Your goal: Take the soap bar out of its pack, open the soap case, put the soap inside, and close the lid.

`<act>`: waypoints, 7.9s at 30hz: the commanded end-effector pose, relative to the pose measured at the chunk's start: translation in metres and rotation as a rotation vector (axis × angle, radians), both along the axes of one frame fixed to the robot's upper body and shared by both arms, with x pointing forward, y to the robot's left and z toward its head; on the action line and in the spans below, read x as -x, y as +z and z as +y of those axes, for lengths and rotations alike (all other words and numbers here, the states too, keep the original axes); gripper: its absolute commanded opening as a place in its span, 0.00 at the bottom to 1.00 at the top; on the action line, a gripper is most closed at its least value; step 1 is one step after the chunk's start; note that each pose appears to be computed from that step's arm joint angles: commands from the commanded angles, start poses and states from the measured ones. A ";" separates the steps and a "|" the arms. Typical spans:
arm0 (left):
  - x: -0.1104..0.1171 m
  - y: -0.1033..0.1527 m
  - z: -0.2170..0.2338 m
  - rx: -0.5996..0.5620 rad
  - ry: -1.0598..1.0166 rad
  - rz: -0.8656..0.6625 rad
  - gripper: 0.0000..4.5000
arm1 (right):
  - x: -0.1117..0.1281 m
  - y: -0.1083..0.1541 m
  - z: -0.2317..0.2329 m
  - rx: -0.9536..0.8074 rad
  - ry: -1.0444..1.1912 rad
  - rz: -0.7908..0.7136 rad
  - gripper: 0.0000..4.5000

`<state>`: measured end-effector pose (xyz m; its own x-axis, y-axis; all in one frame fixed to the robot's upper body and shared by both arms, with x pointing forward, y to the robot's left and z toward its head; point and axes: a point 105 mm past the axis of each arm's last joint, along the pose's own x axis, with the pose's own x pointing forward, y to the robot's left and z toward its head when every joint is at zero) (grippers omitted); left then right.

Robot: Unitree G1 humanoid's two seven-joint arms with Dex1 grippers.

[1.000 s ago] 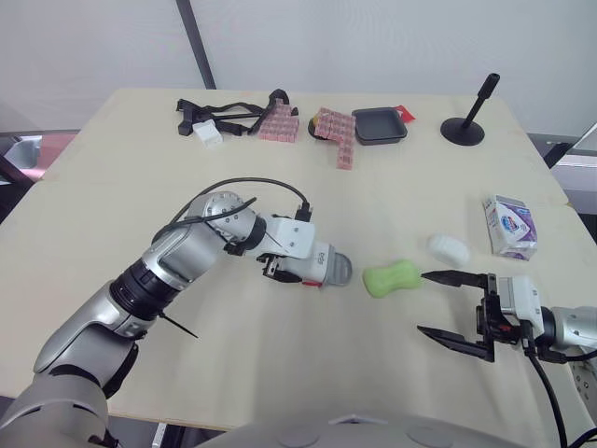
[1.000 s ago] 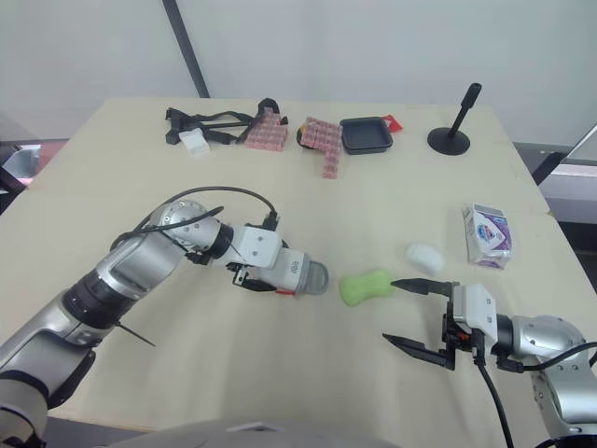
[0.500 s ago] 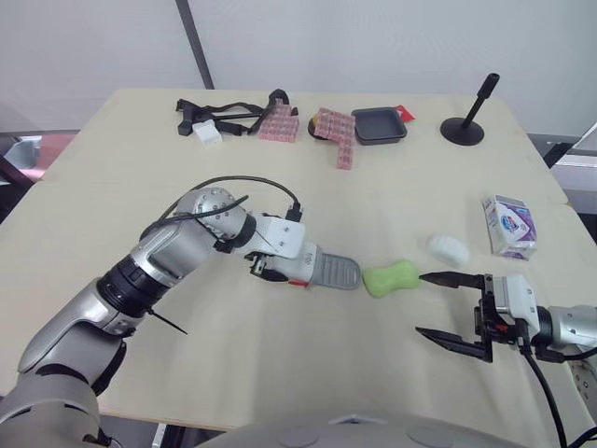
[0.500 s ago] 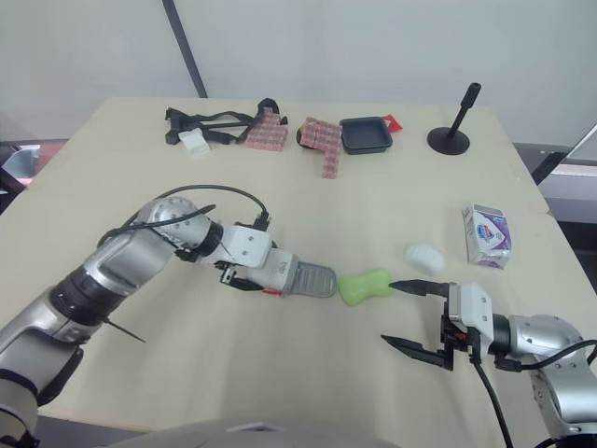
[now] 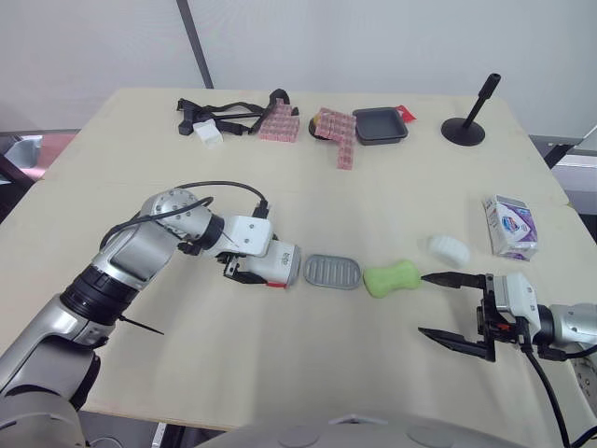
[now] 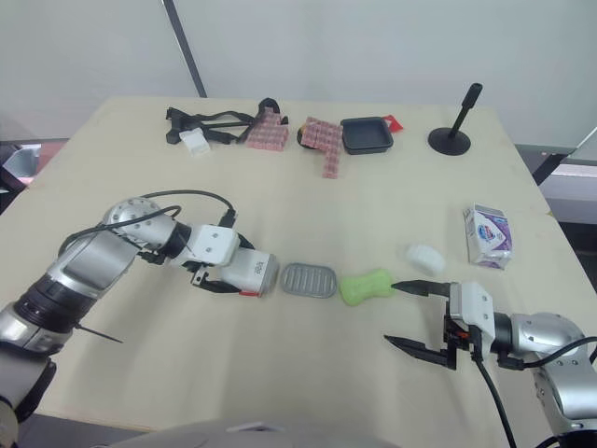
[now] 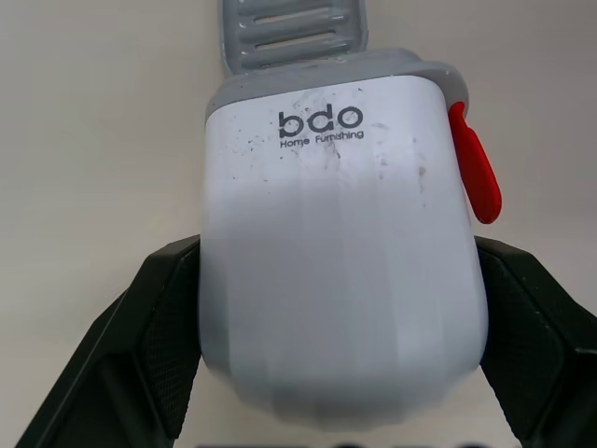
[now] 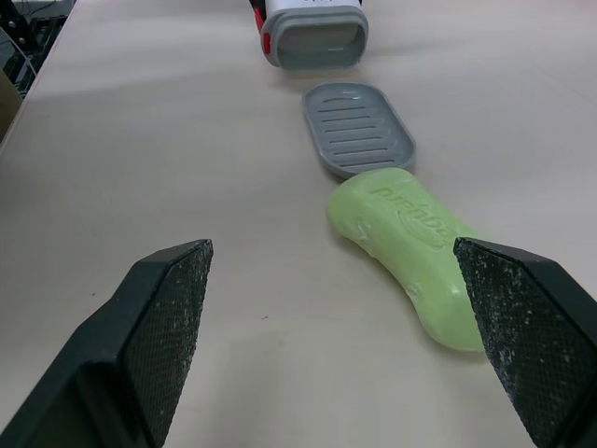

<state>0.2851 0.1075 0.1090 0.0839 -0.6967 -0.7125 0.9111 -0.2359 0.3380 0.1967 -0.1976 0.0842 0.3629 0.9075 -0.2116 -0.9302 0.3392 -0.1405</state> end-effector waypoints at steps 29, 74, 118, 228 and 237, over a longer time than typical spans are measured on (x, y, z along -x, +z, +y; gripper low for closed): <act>-0.007 -0.013 0.003 0.065 -0.031 -0.035 0.77 | -0.002 -0.003 -0.014 0.060 -0.001 -0.034 0.99; 0.071 0.002 0.073 0.645 0.267 0.061 1.00 | -0.056 0.055 0.023 0.544 0.162 -0.054 1.00; 0.096 -0.014 0.042 0.664 0.292 0.060 1.00 | -0.073 0.007 0.077 0.714 0.439 0.005 1.00; 0.066 -0.006 0.038 0.695 0.341 0.020 1.00 | -0.070 0.036 0.176 0.503 0.149 0.153 0.99; 0.060 -0.006 0.038 0.661 0.309 0.019 1.00 | -0.066 0.053 0.148 0.351 0.189 0.031 0.99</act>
